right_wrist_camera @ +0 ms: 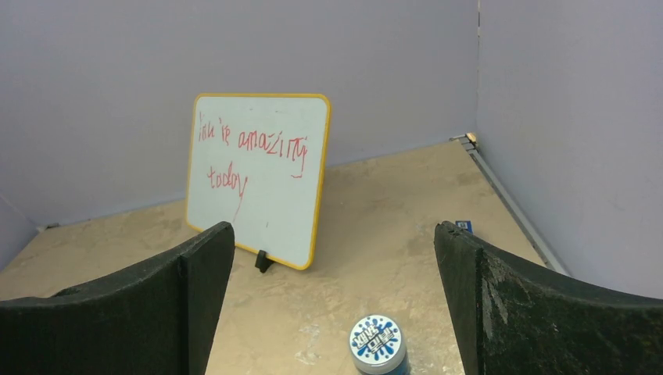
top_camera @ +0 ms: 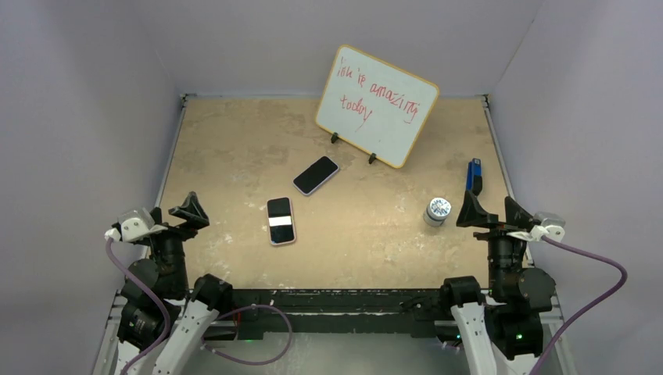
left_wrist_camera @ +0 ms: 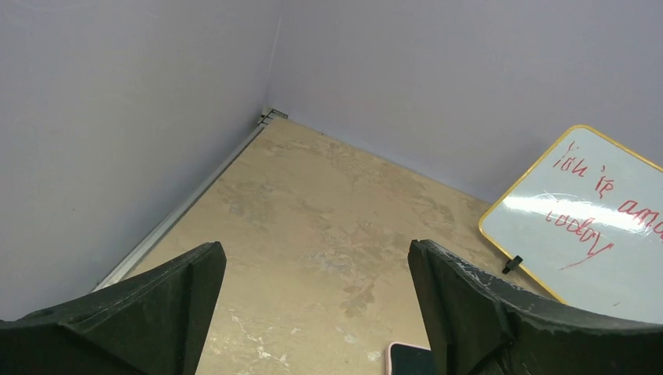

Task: Take the phone out of the phone case
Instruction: Pick up the phone at the center of the board.

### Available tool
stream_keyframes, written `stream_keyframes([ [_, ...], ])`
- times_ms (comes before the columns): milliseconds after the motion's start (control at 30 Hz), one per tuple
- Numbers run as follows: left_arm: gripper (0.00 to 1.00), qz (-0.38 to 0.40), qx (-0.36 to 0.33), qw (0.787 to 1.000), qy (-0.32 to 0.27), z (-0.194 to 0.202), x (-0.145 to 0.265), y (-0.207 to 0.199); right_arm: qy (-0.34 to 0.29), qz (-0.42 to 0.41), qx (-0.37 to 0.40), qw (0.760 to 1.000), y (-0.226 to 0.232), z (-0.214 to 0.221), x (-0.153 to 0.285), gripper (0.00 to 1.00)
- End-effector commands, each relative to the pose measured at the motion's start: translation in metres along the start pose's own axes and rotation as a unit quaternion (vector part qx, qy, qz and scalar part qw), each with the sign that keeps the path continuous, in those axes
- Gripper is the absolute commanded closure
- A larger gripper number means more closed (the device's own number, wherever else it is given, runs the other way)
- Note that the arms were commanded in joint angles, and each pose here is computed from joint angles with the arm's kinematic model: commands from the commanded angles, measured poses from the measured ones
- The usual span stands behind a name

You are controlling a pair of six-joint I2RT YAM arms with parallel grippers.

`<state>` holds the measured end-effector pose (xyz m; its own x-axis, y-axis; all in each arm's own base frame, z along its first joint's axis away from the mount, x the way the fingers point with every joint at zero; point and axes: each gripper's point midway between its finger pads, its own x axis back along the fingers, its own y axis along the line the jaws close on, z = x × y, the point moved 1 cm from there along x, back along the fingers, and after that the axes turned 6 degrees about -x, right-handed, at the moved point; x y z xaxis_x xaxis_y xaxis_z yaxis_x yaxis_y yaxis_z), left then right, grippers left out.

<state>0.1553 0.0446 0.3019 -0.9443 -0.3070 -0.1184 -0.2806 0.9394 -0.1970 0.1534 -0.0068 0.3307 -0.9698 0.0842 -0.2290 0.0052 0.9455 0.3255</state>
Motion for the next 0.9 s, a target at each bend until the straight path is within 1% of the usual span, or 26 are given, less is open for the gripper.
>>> stream_keyframes([
  [0, 0.08, 0.016, 0.005, 1.000, -0.019, -0.007, 0.004, -0.001, -0.022, -0.015, 0.008, 1.000, 0.005, -0.012, 0.001, 0.01],
  [200, 0.07, 0.032, 0.003, 0.999, -0.018, -0.007, 0.004, -0.006, -0.020, -0.011, 0.009, 1.000, 0.004, -0.010, 0.001, 0.01],
  [367, 0.01, 0.056, 0.004, 0.998, -0.016, -0.005, 0.004, -0.015, -0.014, -0.009, 0.007, 1.000, 0.003, -0.007, 0.000, 0.01],
  [533, 0.00, 0.093, 0.021, 0.995, -0.010, -0.007, 0.005, -0.030, -0.009, -0.007, 0.010, 1.000, 0.001, -0.003, -0.001, 0.01],
  [633, 0.00, 0.127, 0.025, 0.991, 0.026, -0.004, 0.002, -0.051, -0.006, -0.016, 0.011, 1.000, 0.004, 0.002, -0.003, 0.01],
  [700, 0.00, 0.148, 0.022, 0.987, 0.060, 0.002, -0.001, -0.066, -0.001, -0.021, 0.011, 1.000, 0.006, 0.004, -0.004, 0.01],
  [800, 0.00, 0.195, 0.007, 0.974, 0.112, 0.015, -0.006, -0.094, 0.006, -0.023, 0.011, 1.000, 0.006, 0.009, -0.006, 0.01],
  [867, 0.00, 0.212, 0.003, 0.966, 0.149, 0.025, -0.010, -0.109, 0.016, -0.026, 0.005, 1.000, 0.007, 0.014, -0.005, 0.01],
])
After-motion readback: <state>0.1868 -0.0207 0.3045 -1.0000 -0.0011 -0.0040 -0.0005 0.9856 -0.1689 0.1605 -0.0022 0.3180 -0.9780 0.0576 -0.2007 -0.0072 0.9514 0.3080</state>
